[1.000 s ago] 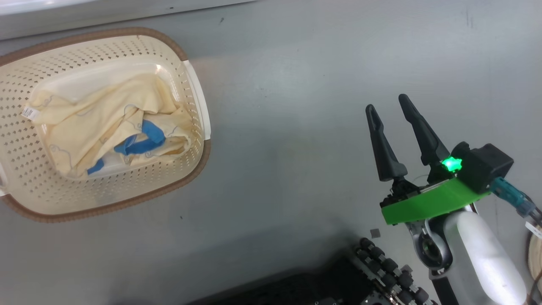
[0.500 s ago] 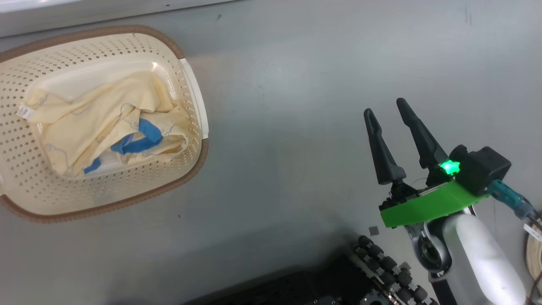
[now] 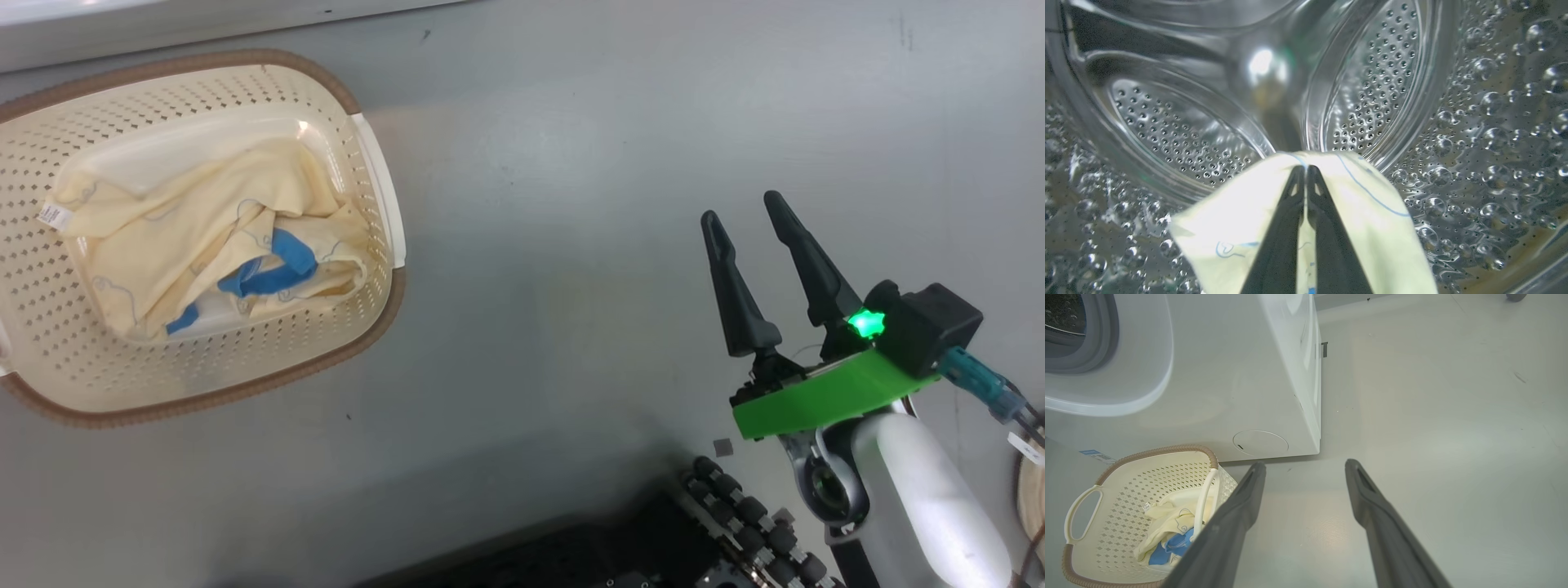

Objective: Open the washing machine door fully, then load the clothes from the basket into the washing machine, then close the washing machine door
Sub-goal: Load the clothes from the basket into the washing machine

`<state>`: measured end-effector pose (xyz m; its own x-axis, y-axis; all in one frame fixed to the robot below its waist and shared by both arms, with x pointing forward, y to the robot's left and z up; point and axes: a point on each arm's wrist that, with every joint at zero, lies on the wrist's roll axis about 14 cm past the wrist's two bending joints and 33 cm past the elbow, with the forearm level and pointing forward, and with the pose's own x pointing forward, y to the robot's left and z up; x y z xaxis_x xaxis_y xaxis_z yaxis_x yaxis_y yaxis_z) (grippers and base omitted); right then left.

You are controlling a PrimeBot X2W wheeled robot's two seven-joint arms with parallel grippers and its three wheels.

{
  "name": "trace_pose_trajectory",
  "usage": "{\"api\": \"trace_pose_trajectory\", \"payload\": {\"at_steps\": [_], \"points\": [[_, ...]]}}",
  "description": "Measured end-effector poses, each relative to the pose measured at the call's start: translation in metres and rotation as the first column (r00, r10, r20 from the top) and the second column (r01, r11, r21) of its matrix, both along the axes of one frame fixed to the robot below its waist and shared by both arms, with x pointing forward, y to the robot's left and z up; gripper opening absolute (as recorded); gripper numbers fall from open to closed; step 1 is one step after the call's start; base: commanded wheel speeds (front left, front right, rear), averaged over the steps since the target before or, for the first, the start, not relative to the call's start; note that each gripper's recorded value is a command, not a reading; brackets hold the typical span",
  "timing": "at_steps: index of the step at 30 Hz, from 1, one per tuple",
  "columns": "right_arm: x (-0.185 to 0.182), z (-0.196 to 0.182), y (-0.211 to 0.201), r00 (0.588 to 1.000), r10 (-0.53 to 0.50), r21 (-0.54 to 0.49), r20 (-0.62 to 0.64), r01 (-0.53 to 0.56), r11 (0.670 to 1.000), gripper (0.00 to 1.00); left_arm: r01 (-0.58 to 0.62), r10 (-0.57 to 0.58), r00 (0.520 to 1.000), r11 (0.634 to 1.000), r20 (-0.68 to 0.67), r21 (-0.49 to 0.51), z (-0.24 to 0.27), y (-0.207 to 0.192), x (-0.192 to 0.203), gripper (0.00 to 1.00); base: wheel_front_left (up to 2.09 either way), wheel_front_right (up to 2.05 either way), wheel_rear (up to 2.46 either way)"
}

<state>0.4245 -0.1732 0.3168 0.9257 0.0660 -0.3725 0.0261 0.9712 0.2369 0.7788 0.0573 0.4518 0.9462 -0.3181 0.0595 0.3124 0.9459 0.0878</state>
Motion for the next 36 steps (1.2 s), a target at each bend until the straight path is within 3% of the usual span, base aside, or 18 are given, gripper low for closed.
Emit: {"api": "trace_pose_trajectory", "payload": {"at_steps": [5, 16, 30, 36], "points": [[0.001, 0.000, 0.002, 1.000, 0.003, 0.004, 0.000, -0.003, 1.000, 1.00, 0.001, -0.002, 0.995, 1.000, -0.099, -0.007, -0.018, -0.001, -0.004, 1.00, 0.00, 0.00, 0.00], [0.010, 0.010, 0.003, 0.999, 0.008, 0.009, 0.040, -0.008, 1.000, 1.00, -0.013, 0.008, 0.986, 0.999, -0.164, -0.032, -0.032, 0.002, -0.020, 1.00, 0.00, 0.00, 0.00], [0.024, 0.055, 0.005, 0.986, 0.022, -0.009, 0.166, -0.021, 1.000, 1.00, -0.047, 0.027, 0.981, 0.994, -0.194, -0.098, -0.019, 0.011, -0.064, 1.00, 0.00, 0.00, 0.00], [0.028, 0.077, 0.012, 0.974, 0.038, -0.005, 0.222, -0.038, 0.999, 1.00, -0.041, 0.020, 0.988, 0.990, -0.153, -0.133, 0.012, 0.010, -0.087, 1.00, 0.00, 0.00, 0.00]]}}
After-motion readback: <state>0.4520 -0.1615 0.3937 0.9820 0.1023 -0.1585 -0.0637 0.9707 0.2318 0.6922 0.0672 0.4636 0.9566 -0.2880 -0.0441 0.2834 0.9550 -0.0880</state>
